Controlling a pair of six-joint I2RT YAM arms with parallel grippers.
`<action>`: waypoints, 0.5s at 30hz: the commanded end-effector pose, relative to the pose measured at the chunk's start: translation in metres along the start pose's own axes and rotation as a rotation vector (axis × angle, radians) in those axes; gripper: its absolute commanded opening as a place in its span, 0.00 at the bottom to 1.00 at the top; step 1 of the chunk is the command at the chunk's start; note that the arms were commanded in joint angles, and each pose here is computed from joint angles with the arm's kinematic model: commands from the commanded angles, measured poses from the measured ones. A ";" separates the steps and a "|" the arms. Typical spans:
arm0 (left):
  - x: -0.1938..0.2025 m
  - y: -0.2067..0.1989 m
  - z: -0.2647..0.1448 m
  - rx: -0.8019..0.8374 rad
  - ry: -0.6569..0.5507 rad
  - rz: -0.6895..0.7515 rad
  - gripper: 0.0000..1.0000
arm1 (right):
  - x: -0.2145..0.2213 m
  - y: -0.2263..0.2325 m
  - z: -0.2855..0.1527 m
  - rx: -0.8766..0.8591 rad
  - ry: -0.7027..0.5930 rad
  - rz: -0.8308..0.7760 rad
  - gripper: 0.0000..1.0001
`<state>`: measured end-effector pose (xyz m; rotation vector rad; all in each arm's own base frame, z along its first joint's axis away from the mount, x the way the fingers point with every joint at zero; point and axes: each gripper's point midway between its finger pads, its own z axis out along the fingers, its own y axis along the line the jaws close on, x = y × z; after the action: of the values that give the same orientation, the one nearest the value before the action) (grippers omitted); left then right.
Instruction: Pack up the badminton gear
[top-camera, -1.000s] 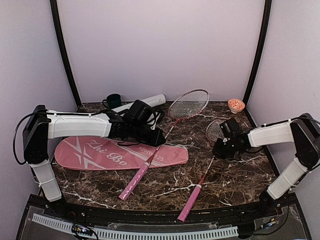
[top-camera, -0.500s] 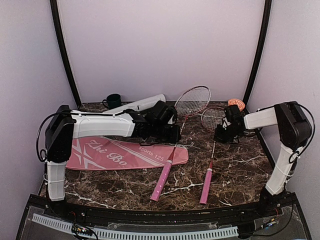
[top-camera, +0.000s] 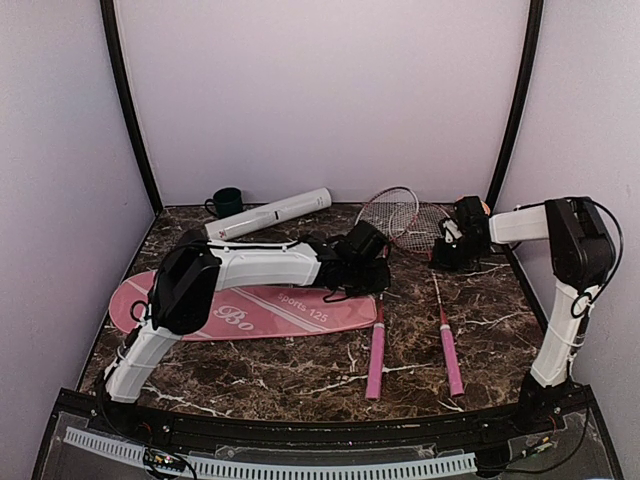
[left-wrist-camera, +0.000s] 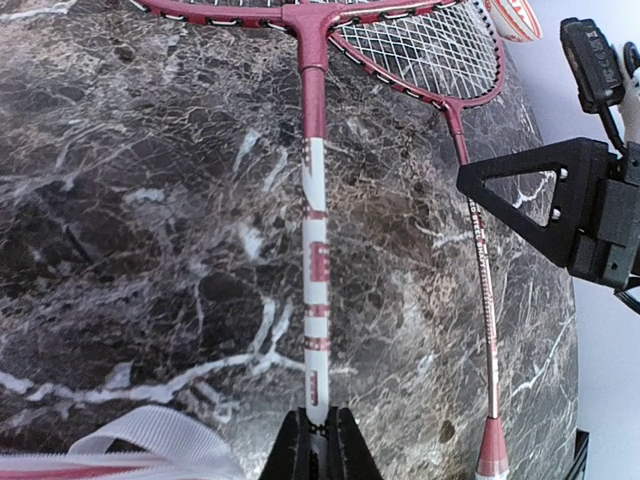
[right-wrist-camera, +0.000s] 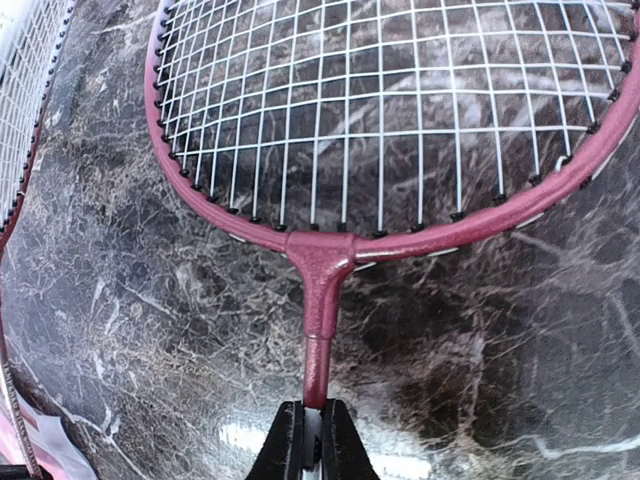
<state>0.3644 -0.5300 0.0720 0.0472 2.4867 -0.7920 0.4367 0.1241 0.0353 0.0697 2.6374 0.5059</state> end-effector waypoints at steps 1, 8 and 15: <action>-0.015 -0.025 -0.004 0.050 -0.047 -0.068 0.00 | -0.019 -0.007 -0.009 0.020 -0.038 -0.080 0.11; -0.014 -0.049 0.008 0.154 -0.041 -0.056 0.16 | -0.032 -0.008 -0.030 0.030 -0.089 -0.055 0.44; -0.034 -0.065 -0.028 0.177 -0.092 0.060 0.53 | -0.062 0.019 -0.083 -0.017 -0.216 -0.094 0.65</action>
<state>0.3705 -0.5644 0.0734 0.0588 2.4386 -0.9200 0.4433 0.1016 0.0727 0.0304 2.5687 0.4344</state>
